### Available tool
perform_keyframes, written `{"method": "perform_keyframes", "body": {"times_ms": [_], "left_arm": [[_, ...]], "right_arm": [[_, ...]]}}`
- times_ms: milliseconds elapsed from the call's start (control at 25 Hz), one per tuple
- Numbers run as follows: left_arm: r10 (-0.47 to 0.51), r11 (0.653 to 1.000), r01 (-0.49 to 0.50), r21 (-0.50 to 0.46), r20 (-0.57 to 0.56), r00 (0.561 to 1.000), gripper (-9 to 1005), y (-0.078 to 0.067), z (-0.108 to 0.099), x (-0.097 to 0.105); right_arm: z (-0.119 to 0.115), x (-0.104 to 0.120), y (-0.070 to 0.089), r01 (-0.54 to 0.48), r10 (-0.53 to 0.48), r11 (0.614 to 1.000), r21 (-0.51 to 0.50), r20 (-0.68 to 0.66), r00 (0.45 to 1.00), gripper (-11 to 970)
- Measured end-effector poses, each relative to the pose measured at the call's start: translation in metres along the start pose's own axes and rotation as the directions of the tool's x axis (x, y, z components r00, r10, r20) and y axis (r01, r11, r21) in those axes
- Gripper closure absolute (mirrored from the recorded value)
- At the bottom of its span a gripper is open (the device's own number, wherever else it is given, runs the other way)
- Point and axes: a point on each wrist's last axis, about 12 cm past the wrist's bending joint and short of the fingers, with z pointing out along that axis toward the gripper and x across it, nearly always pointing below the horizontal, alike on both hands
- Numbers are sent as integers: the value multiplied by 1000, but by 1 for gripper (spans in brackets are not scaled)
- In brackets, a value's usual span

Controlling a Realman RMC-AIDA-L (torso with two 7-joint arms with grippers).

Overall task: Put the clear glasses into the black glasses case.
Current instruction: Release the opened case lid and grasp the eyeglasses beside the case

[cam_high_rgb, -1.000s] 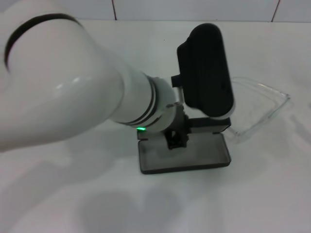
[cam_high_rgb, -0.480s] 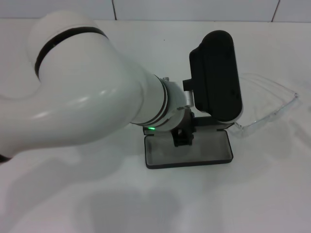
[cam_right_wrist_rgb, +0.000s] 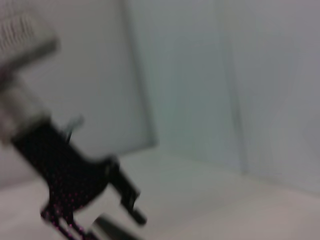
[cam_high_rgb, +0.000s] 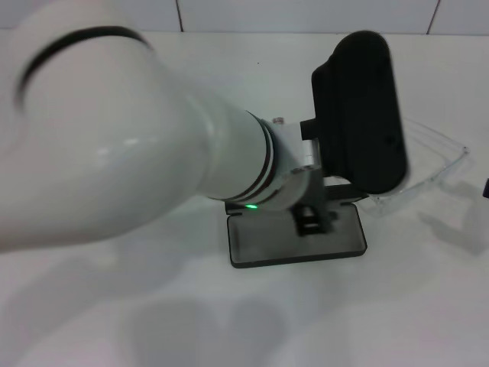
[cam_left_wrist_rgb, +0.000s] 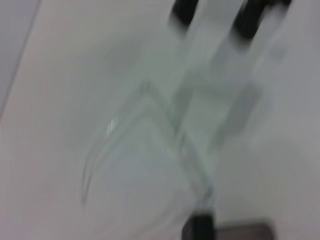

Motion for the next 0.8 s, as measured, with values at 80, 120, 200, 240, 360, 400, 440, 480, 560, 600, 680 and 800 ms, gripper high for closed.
{"method": "perform_keyframes", "body": {"times_ms": [80,120,200,240,360,400,440,480,560,600,680,800], "left_arm": [[-2,1000,2,1,73,997,482,-5,-16,-9],[-4,1000,4,-4,100,995,479,-5,-23,-11],[-21,1000,24,-19,161,987,472,-5,-37,-14],[-38,999,44,-27,193,981,469,-3,-45,-13],[-119,992,127,-14,270,956,474,5,-58,-6],[-157,986,167,-6,310,938,477,10,-61,-1],[-184,981,195,2,345,920,481,14,-64,4],[-208,976,220,12,373,904,485,17,-66,9],[-258,963,266,48,459,850,493,22,-73,23],[-280,956,284,67,494,824,496,25,-76,29],[-317,945,308,113,560,765,504,29,-84,41],[-384,921,323,217,640,665,516,30,-96,65]], "right_arm": [[7,-21,-10,46,-52,996,-70,-85,995,284],[11,-33,-16,71,-84,993,-99,-126,988,284],[19,-60,-25,121,-152,981,-155,-206,967,284],[25,-72,-29,141,-185,973,-182,-252,950,284],[48,-108,-45,184,-285,948,-261,-430,857,283],[56,-119,-50,191,-314,940,-284,-493,812,283],[62,-125,-53,198,-336,933,-302,-527,781,283],[71,-132,-55,207,-366,922,-326,-565,739,284],[84,-143,-57,234,-421,901,-365,-613,668,285],[91,-149,-57,250,-448,890,-381,-629,635,285],[102,-159,-55,274,-488,871,-408,-647,586,286],[124,-171,-47,285,-550,833,-473,-665,504,288]]}}
